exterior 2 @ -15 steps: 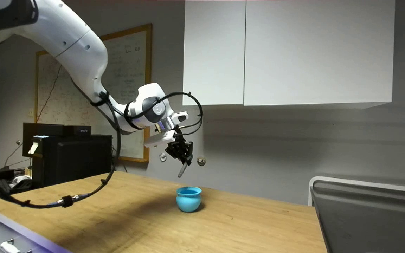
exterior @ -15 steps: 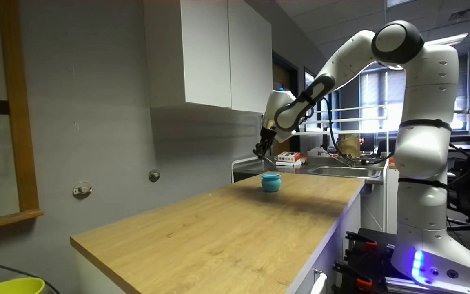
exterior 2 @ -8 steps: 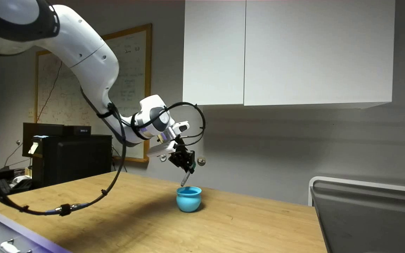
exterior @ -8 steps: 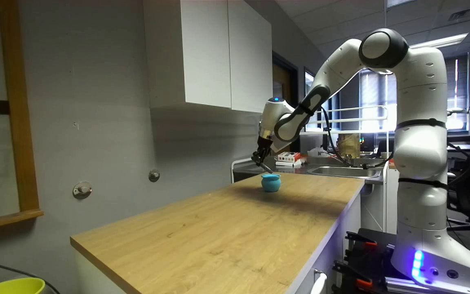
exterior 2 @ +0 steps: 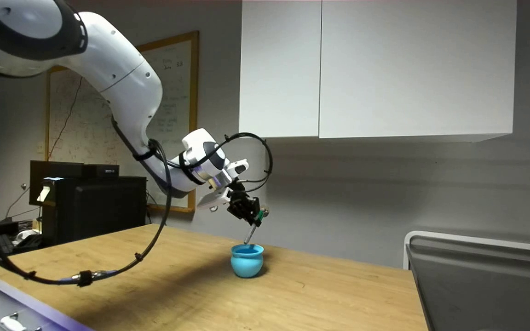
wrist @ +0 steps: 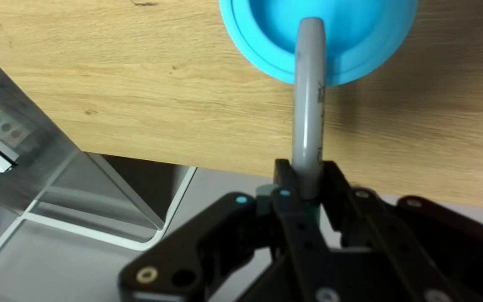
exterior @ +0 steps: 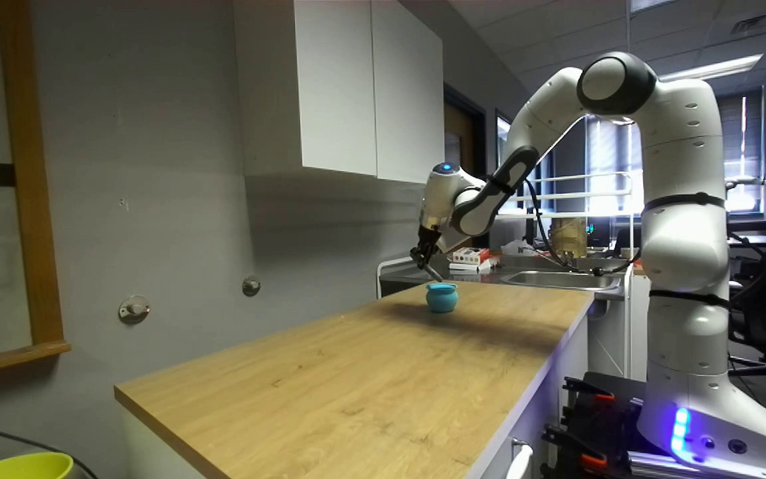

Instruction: Pick up the marker and put it in the bowl

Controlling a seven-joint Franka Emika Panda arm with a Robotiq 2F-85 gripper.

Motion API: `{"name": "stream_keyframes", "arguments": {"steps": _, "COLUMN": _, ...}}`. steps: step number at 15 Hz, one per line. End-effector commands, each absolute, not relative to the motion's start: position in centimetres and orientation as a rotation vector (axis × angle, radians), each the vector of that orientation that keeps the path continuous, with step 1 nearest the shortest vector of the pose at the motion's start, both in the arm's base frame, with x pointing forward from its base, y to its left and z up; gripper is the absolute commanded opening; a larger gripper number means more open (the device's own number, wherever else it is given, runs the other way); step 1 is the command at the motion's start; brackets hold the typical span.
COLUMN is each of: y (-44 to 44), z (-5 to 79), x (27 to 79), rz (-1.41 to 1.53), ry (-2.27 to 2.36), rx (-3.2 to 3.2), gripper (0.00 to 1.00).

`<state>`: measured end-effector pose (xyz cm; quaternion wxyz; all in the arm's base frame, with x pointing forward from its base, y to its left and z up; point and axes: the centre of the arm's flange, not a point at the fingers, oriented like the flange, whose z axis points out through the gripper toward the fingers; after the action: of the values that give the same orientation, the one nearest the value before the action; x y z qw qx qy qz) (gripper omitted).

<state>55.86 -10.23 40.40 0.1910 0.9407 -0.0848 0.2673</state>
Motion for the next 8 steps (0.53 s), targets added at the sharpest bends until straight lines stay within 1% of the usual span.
{"name": "stream_keyframes", "arguments": {"steps": 1, "y": -10.4, "z": 38.4, "x": 56.0, "rz": 0.768, "ry": -0.287, "rx": 2.6, "gripper": 0.06}}
{"name": "stream_keyframes", "arguments": {"steps": 8, "y": -10.2, "z": 36.9, "x": 55.2, "rz": 0.804, "ry": -0.351, "rx": 2.55, "gripper": 0.06}}
